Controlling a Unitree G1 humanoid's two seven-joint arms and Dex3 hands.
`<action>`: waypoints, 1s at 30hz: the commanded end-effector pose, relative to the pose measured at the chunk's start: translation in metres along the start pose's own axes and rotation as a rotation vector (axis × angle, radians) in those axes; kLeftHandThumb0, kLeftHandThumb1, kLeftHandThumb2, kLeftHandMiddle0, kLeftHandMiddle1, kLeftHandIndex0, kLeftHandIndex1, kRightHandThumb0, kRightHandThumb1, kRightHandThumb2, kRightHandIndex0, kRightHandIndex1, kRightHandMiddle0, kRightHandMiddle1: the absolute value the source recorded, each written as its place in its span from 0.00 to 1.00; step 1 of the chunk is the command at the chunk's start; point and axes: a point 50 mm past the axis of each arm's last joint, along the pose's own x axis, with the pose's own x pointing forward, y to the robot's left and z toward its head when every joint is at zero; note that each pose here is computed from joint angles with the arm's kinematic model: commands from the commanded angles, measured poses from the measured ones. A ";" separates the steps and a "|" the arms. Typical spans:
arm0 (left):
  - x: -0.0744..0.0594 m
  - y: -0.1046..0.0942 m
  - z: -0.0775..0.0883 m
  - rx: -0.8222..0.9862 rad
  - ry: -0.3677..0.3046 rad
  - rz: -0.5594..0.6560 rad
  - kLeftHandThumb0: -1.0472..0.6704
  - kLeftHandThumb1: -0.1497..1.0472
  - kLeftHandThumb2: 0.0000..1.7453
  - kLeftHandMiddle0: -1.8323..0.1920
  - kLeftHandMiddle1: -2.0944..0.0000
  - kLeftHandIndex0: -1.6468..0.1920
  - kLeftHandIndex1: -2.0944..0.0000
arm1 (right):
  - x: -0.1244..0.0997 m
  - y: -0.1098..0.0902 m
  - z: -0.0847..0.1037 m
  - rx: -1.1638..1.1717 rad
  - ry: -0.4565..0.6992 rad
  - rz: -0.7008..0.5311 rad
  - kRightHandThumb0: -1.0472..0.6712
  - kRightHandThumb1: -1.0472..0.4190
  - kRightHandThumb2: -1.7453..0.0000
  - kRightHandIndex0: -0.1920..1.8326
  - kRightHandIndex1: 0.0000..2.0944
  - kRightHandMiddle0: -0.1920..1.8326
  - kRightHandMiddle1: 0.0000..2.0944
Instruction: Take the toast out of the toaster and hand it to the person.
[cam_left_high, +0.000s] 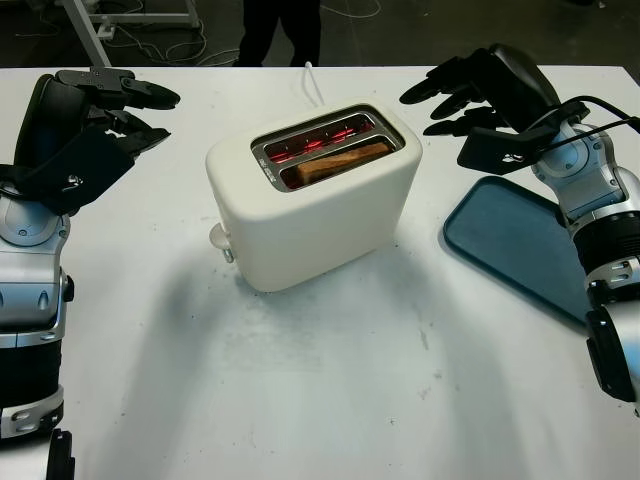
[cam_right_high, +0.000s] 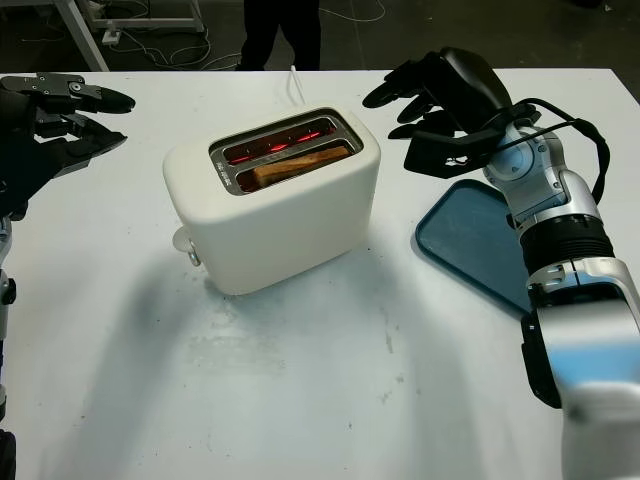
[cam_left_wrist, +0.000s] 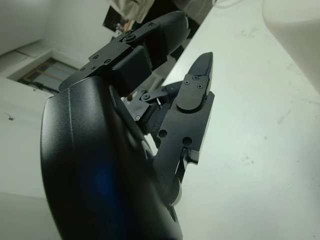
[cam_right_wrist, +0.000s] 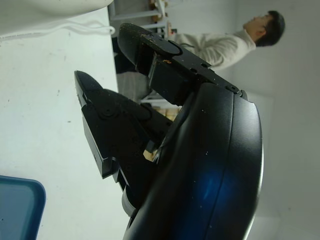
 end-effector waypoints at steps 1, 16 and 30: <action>-0.002 -0.001 -0.003 0.003 0.005 -0.003 0.54 0.83 0.00 0.50 0.59 0.36 0.89 | -0.003 -0.002 -0.002 0.002 0.004 -0.010 0.61 0.26 1.00 0.75 0.00 0.64 0.00; -0.002 -0.001 -0.001 0.015 0.009 -0.003 0.55 0.83 0.00 0.50 0.59 0.36 0.89 | -0.003 -0.002 -0.003 0.003 0.004 -0.010 0.61 0.26 1.00 0.75 0.00 0.64 0.00; -0.001 0.000 0.000 0.015 -0.013 -0.008 0.55 0.83 0.00 0.49 0.58 0.35 0.88 | -0.002 -0.003 -0.002 -0.003 -0.001 -0.007 0.62 0.26 1.00 0.75 0.00 0.64 0.00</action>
